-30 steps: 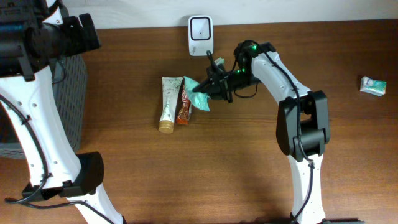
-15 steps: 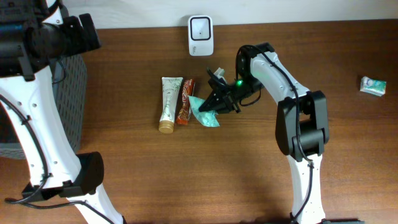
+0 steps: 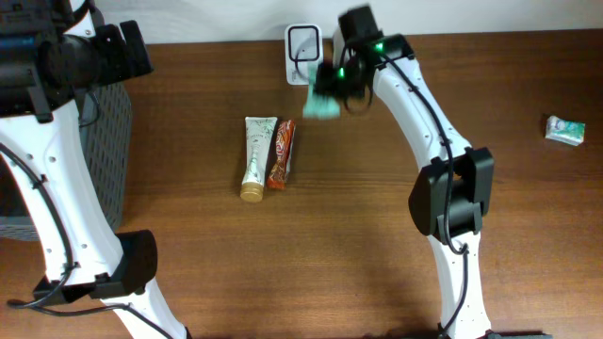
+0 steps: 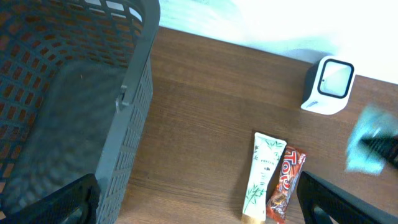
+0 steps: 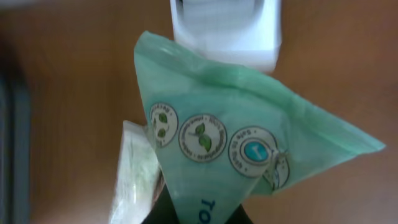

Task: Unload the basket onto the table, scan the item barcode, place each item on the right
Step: 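Hold the green tissue pack under the scanner, then place the green tissue pack beside the small packet at right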

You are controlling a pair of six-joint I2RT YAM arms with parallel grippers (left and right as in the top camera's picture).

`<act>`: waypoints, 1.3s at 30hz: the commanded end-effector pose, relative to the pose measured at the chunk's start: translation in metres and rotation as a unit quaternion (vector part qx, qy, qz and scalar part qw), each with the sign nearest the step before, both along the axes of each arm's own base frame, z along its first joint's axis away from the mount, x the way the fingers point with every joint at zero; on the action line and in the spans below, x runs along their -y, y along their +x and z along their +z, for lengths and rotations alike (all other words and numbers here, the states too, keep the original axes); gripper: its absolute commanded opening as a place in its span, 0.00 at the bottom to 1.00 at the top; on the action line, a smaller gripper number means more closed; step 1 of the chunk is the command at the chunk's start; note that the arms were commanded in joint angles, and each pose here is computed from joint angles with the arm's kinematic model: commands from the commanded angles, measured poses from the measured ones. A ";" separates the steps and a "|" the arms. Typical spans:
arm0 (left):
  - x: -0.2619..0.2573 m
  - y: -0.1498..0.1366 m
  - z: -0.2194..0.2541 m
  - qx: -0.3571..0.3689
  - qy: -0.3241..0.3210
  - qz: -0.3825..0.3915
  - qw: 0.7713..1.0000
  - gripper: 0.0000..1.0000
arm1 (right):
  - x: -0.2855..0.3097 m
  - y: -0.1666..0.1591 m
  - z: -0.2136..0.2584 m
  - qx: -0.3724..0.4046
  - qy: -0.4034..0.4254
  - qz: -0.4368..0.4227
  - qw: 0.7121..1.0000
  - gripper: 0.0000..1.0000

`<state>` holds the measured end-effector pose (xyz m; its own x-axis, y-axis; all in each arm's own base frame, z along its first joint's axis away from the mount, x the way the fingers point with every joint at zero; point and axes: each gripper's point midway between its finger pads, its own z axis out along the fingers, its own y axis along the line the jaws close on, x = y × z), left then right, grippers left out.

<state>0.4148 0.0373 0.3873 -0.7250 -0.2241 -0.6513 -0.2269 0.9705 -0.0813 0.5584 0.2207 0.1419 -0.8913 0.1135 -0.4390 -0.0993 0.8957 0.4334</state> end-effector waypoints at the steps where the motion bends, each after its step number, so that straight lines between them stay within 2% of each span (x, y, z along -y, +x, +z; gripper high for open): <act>1: -0.001 -0.002 0.002 0.003 0.003 -0.002 1.000 0.99 | 0.011 0.044 0.030 0.105 -0.024 -0.061 0.992 0.04; 5: -0.001 -0.002 0.002 0.003 0.003 -0.002 1.000 0.99 | -0.039 0.074 0.026 0.211 -0.022 -0.004 0.977 0.04; 7: -0.001 -0.002 0.002 0.003 0.003 -0.002 1.000 0.99 | -0.040 0.079 0.013 0.219 -0.048 -0.025 0.974 0.08; 9: -0.001 -0.002 0.002 0.003 0.003 -0.002 1.000 0.99 | -0.029 0.082 0.006 0.218 -0.082 -0.053 0.971 0.06; 12: -0.001 -0.002 0.002 0.003 0.003 -0.002 1.000 0.99 | -0.015 0.083 0.008 0.210 -0.088 -0.064 0.972 0.04; 14: -0.001 -0.002 0.002 0.003 0.003 -0.002 1.000 0.99 | 0.013 0.086 0.026 0.202 -0.072 -0.106 0.971 0.04; 15: -0.001 -0.002 0.002 0.003 0.003 -0.002 1.000 0.99 | 0.062 0.089 0.050 0.186 -0.047 -0.179 0.965 0.04; 17: -0.001 -0.002 0.002 0.003 0.003 -0.002 1.000 0.99 | 0.126 0.086 0.063 0.162 -0.050 -0.237 0.957 0.04; 20: -0.001 -0.002 0.002 0.003 0.003 -0.002 1.000 0.99 | 0.274 0.038 0.026 0.022 -0.093 -0.360 0.928 0.04; 22: -0.001 -0.002 0.002 0.003 0.003 -0.002 1.000 0.99 | 0.353 -0.012 -0.005 -0.077 -0.118 -0.453 0.880 0.04; 23: -0.001 -0.002 0.002 0.003 0.003 -0.002 1.000 0.99 | 0.391 -0.040 -0.016 -0.119 -0.127 -0.502 0.847 0.04; 26: -0.001 -0.002 0.002 0.003 0.003 -0.002 1.000 0.99 | 0.464 -0.100 -0.036 -0.192 -0.114 -0.581 0.783 0.04; 28: -0.001 -0.002 0.002 0.003 0.003 -0.002 1.000 0.99 | 0.492 -0.136 -0.053 -0.235 -0.107 -0.606 0.753 0.04; 29: -0.001 -0.002 0.002 0.003 0.003 -0.002 1.000 0.99 | 0.497 -0.144 -0.058 -0.245 -0.104 -0.615 0.742 0.04; 32: -0.001 -0.002 0.002 0.003 0.003 -0.002 1.000 0.99 | 0.515 -0.173 -0.091 -0.273 -0.076 -0.680 0.676 0.04; 34: -0.001 -0.002 0.002 0.003 0.003 -0.002 1.000 0.99 | 0.525 -0.168 -0.112 -0.252 -0.072 -0.684 0.681 0.04; 35: -0.001 -0.002 0.002 0.003 0.003 -0.002 1.000 0.99 | 0.530 -0.161 -0.121 -0.234 -0.077 -0.674 0.697 0.04; 37: -0.001 -0.002 0.002 0.003 0.003 -0.002 1.000 0.99 | 0.542 -0.141 -0.123 -0.188 -0.092 -0.649 0.731 0.11; 38: -0.001 -0.002 0.002 0.003 0.003 -0.002 1.000 0.99 | 0.549 -0.132 -0.119 -0.165 -0.102 -0.634 0.749 0.28; 39: -0.001 -0.002 0.002 0.003 0.003 -0.002 1.000 0.99 | 0.553 -0.126 -0.114 -0.151 -0.110 -0.622 0.760 0.29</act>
<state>0.4148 0.0374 0.3873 -0.7250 -0.2241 -0.6513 -0.2272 0.9705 -0.0810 0.4276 -0.3269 0.0240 -0.1102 0.9396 -0.3240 0.9806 0.1559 0.1187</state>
